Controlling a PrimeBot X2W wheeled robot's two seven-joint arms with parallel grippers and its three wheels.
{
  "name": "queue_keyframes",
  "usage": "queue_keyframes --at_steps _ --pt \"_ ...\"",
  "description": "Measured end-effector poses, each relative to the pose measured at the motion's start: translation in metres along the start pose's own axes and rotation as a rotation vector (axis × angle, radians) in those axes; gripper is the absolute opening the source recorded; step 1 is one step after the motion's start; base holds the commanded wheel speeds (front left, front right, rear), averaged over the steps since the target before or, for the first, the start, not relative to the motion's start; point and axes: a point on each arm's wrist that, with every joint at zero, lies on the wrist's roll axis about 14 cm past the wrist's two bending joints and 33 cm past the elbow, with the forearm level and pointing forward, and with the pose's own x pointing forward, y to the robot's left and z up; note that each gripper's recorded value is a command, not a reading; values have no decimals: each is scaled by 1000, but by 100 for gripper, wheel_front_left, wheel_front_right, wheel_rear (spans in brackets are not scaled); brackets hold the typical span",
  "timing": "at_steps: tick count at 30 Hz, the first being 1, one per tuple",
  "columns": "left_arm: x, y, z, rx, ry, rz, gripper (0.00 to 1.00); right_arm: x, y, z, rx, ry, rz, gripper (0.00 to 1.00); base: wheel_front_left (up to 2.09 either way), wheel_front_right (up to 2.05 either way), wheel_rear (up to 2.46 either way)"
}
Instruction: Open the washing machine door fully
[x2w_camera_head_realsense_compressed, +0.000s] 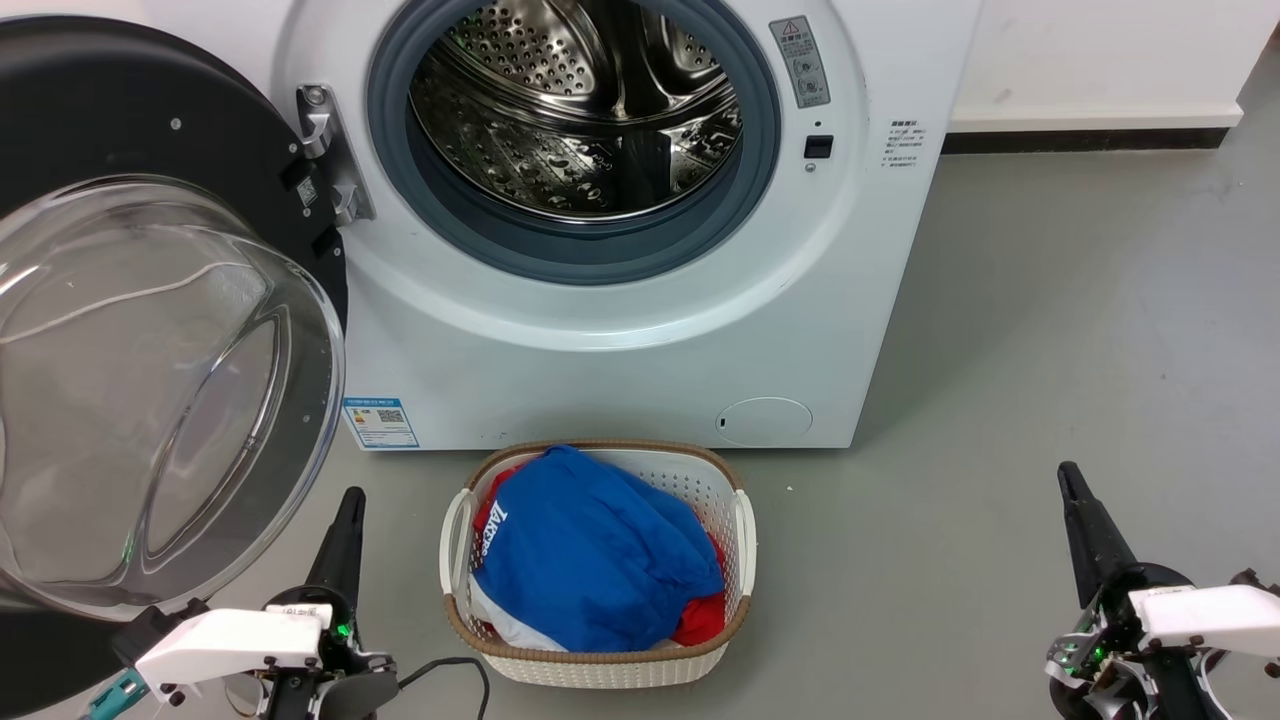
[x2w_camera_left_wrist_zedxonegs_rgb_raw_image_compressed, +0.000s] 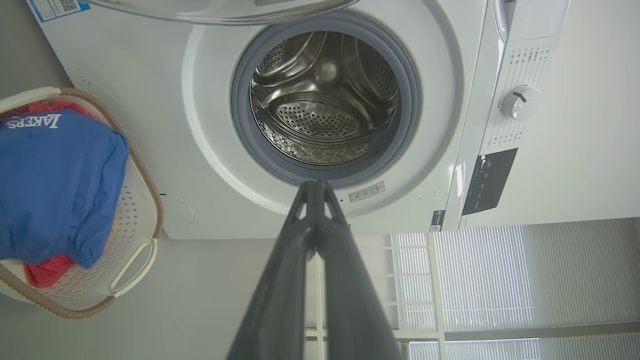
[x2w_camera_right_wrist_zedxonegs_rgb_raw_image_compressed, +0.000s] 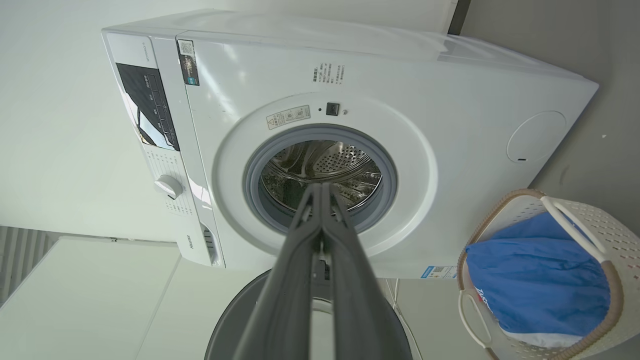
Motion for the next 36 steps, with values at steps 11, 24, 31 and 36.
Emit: queue_keyframes --at_steps 11,24,31,36 --pt "3 -3 0 -82 5 -16 0 3 0 0 76 6 2 0 0 0 0" --pt "5 -5 1 -115 7 -27 0 6 2 0 111 6 9 0 0 0 0" --pt "5 -5 1 -115 7 -27 0 6 2 1 111 5 9 0 0 0 0" --pt "5 -5 1 -115 7 -27 0 6 2 0 113 7 9 0 0 0 0"
